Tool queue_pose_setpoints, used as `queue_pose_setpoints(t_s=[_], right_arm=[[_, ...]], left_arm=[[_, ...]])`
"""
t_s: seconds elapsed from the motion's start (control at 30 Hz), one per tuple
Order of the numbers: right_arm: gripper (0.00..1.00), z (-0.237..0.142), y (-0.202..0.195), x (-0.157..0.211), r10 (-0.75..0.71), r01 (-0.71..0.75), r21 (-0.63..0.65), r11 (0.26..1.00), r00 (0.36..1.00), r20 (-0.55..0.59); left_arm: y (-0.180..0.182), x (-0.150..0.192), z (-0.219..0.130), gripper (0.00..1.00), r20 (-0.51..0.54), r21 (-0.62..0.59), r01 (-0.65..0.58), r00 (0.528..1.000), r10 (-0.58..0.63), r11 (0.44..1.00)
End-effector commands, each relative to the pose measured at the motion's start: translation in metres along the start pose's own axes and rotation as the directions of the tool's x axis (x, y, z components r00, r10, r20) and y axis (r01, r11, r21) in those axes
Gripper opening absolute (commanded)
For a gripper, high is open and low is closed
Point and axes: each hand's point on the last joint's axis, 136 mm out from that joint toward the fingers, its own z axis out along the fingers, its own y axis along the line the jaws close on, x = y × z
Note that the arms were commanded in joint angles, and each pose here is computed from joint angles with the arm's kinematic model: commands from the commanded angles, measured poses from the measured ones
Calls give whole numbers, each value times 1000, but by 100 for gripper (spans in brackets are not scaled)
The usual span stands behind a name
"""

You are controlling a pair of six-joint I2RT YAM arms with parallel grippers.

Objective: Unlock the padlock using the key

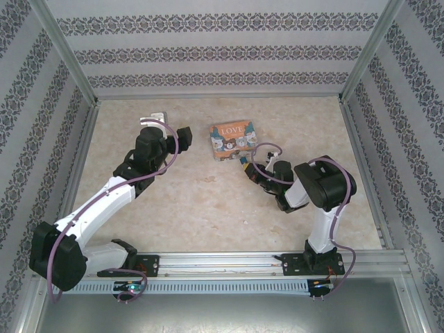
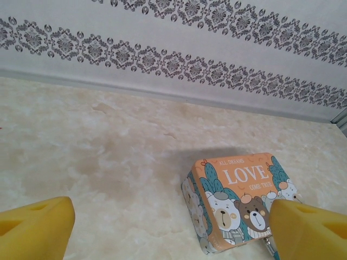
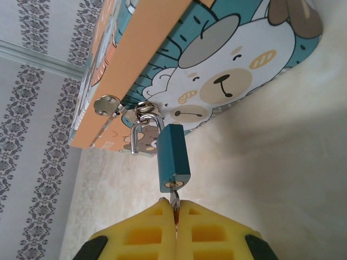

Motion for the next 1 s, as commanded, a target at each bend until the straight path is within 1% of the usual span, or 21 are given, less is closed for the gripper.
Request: queue_pose_setpoints(t_s=[0.0,0.07,0.13,0.17,0.47,0.63,0.77,0.97], right_arm=[[0,2,-13,-2,49,-50,61,997,999,4],[5,3,-13,-2,49,-49,65,997,999,0],[16,3,-10,-2,46,-45,63,997,999,-2],[19,3,-10,-2,46,-45,64,997,999,-3],[30,-1,-5,-8,20,-21,91,996,1000,12],[39,-8,-1,-14,-34,31,121,992,999,25],[53,-16,4,-20,-91,86,145,986,995,32],[74,-25,20,-30,-172,163,121,979,983,64]], left_arm=[[1,-24,-1,93,67,-8,-15,998,16,1000],[2,-24,0,93,67,-13,-13,998,14,1000],[3,-24,0,93,69,-14,-11,998,11,1000],[3,-25,0,93,70,-14,-12,997,13,1000],[5,-29,1,94,72,-20,-24,997,25,1000],[6,-25,11,95,22,-7,-18,1000,18,1000],[3,-18,26,97,-45,47,15,999,-13,999],[-10,-9,52,99,-149,196,72,988,-43,978]])
